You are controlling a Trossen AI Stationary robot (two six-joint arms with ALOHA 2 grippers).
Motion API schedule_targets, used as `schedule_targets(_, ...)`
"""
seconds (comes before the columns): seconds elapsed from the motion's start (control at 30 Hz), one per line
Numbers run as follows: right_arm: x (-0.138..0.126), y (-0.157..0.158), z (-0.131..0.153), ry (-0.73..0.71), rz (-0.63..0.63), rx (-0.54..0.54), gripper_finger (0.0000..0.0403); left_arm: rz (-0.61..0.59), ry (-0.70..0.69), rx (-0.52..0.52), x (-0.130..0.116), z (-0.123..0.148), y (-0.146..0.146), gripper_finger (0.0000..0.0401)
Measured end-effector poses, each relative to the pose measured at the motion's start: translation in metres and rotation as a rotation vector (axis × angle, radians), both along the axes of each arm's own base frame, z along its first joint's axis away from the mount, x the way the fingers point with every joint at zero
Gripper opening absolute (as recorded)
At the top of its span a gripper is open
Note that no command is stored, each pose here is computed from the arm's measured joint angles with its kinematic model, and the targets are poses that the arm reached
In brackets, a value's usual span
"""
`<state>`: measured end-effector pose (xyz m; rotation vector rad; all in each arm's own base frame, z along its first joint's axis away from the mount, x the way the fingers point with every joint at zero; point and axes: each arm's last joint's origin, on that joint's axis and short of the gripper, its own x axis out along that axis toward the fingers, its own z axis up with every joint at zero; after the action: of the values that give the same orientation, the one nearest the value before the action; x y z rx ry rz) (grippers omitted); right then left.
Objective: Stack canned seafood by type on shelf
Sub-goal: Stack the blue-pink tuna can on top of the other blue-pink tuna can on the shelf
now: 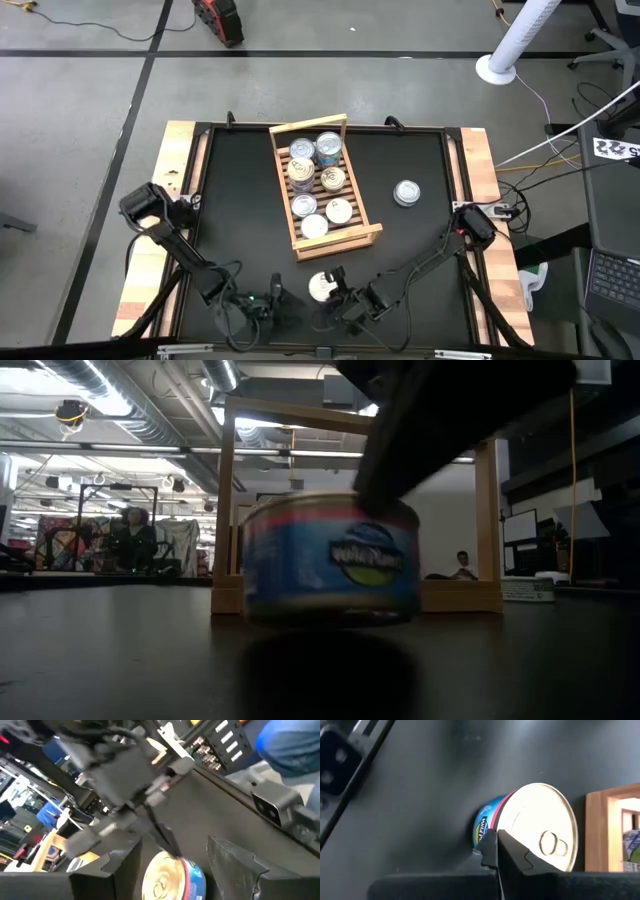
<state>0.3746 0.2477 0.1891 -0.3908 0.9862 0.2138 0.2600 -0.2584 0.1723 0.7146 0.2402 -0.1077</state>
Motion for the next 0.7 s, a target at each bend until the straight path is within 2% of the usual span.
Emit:
schedule_targets(0.37, 0.018, -0.015, 0.016, -0.029, -0.142, 0.134, 0.0000, 0.017, 0.113, 0.083, -0.003, -0.016, 0.005, 0.0219)
schedule_targets(0.7, 0.031, -0.030, 0.020, -0.060, -0.248, 0.250, 0.0000, 0.100, 0.189, 0.058, 0.003, -0.025, 0.020, 0.0219)
